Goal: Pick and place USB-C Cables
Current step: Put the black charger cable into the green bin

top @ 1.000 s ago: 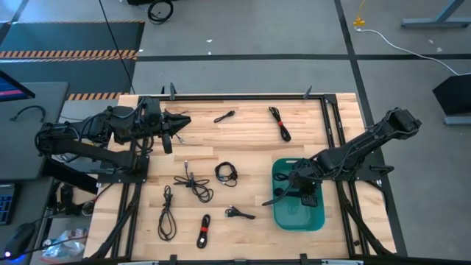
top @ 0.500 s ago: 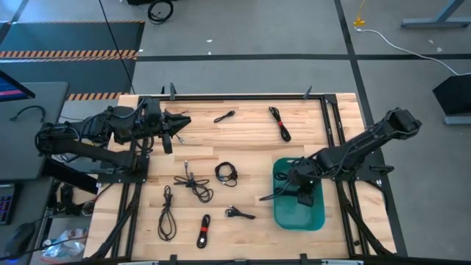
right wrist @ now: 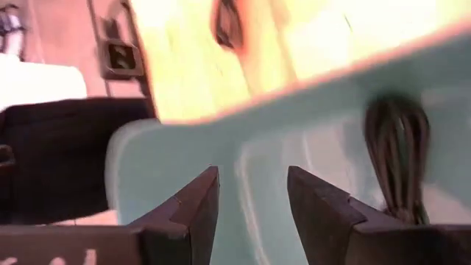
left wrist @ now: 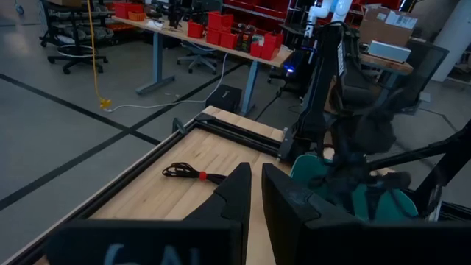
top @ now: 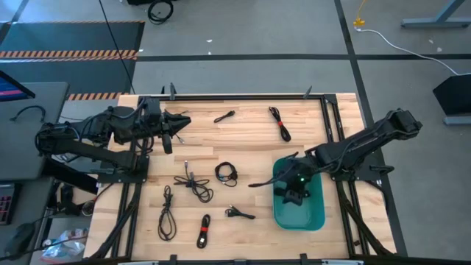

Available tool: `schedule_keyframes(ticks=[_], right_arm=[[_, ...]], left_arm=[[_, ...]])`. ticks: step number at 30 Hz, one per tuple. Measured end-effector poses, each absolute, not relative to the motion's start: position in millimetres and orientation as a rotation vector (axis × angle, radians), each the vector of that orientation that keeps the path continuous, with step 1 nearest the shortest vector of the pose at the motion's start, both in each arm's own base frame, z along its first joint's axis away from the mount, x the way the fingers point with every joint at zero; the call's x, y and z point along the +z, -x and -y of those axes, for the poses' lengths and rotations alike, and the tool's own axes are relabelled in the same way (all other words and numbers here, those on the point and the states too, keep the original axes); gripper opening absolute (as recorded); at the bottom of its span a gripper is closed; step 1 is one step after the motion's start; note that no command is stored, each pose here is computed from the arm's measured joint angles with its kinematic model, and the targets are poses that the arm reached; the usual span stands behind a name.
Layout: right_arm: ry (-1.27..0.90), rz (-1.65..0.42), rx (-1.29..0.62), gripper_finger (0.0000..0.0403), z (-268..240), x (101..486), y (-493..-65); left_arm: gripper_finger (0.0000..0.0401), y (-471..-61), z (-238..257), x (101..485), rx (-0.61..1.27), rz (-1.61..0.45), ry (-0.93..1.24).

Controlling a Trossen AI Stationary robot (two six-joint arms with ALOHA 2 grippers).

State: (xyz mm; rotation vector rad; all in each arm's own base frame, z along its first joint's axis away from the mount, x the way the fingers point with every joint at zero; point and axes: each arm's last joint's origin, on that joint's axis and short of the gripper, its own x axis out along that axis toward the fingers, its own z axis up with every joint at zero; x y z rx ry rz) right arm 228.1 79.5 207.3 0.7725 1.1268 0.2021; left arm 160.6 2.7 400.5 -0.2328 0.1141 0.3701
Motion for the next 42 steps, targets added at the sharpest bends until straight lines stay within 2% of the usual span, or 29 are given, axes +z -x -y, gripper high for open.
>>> schedule_keyframes(ticks=[5, 10, 13, 16, 22, 27, 33, 36, 42], right_arm=[[-0.63, -0.976, 0.194, 0.0162, -78, 249, -244], [-0.425, -0.896, 0.068, 0.016, -67, 293, -250], [-0.337, -0.903, -0.008, 0.016, -57, 307, -248], [-0.327, -0.943, -0.064, 0.016, -45, 308, -246], [-0.342, -1.15, -0.215, 0.016, -20, 295, -232], [-0.315, -1.247, -0.25, 0.016, -8, 292, -223], [-0.349, -1.121, -0.225, 0.016, 2, 296, -235], [-0.373, -1.031, -0.168, 0.016, 4, 301, -243], [-0.428, -0.854, -0.048, 0.016, 6, 312, -258]], left_arm=[[0.0041, -160, -3, 396, 0.376, -0.16, 0.227], [0.0041, -160, -3, 395, 0.379, -0.167, 0.237], [0.0041, -159, -3, 395, 0.379, -0.172, 0.236], [0.0041, -159, -3, 393, 0.382, -0.189, 0.232], [0.0041, -158, -3, 390, 0.386, -0.217, 0.229], [0.0041, -158, -3, 390, 0.385, -0.219, 0.224], [0.0041, -159, -3, 389, 0.386, -0.235, 0.221], [0.0041, -167, -1, 381, 0.336, -0.31, 0.238], [0.0041, -216, 10, 350, 0.241, -0.495, 0.279]])
